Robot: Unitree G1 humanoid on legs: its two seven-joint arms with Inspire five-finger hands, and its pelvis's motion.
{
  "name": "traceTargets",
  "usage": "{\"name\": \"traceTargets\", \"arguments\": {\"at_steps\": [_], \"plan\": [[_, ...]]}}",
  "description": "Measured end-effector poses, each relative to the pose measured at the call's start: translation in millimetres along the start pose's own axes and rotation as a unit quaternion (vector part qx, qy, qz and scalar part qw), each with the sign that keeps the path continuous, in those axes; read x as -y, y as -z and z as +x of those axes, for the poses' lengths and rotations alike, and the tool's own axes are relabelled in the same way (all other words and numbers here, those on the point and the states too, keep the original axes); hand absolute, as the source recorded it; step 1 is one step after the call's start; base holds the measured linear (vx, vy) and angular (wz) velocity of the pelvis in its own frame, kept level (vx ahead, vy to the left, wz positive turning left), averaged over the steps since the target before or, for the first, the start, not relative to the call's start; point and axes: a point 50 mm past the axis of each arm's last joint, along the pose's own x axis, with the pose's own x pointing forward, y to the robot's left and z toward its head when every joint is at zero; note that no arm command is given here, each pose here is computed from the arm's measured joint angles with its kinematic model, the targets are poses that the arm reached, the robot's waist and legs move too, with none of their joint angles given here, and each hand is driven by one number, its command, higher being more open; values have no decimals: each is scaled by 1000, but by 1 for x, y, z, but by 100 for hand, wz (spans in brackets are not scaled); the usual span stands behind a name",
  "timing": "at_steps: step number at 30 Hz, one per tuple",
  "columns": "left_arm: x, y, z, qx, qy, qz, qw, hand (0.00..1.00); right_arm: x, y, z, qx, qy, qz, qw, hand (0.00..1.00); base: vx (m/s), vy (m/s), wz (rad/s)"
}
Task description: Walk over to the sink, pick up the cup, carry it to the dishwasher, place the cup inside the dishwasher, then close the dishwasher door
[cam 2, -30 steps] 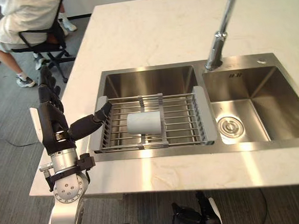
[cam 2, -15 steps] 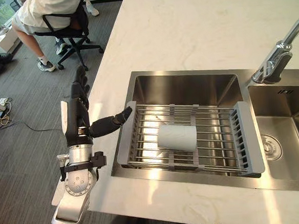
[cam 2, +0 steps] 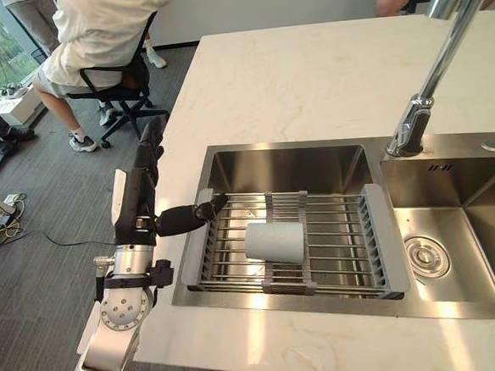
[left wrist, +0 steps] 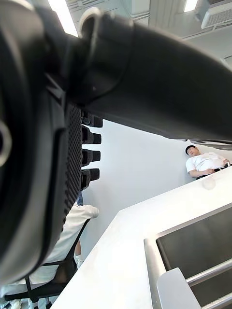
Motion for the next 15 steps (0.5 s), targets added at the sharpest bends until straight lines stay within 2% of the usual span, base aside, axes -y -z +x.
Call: {"name": "traceTargets", "arguments": {"at_steps": [8,15], "plan": [[9,-5,7,36,92,71,993,100,5,4,4,-14,-9,-8,1000,100,-137,21,4],[4,2,19,45,152,140,977,100,5,6,7,-22,-11,-8,1000,100,-99,44,0]]}}
